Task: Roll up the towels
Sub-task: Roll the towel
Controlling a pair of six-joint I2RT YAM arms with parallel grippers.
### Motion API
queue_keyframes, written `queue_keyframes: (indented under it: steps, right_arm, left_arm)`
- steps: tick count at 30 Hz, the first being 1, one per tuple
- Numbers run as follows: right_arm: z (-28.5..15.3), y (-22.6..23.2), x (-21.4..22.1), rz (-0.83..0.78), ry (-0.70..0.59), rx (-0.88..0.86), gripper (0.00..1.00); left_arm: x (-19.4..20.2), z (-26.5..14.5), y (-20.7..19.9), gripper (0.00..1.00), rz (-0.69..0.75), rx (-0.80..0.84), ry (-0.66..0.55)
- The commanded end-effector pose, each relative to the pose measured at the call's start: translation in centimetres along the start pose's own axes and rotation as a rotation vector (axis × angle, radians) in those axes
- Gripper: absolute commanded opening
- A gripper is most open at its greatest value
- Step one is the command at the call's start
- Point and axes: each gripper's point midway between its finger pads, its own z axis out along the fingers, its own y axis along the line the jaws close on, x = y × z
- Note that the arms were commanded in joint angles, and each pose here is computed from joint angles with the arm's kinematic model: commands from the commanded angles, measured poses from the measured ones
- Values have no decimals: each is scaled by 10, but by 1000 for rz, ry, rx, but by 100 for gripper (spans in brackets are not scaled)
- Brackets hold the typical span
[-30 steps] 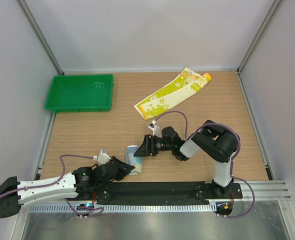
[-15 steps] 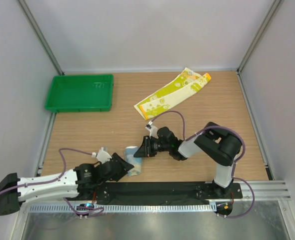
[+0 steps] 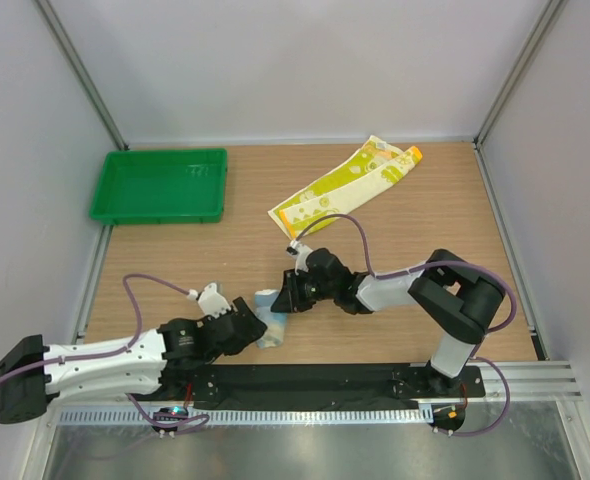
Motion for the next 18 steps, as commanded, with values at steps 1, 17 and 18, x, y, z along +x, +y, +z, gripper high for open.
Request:
queue_keyframes:
  steps: [1,17,18]
  right_arm:
    - [-5,-28,22,-39,76,119,17]
    - [3,-23,29,-15,89,76,16]
    - [3,-25,30,-9,91,78,16]
  left_arm:
    - [-18,10,6,67,63,5,-104]
    - [-3,51,4,51,-1,58,-15]
    - [-2,52,4,49,-6,60,-12]
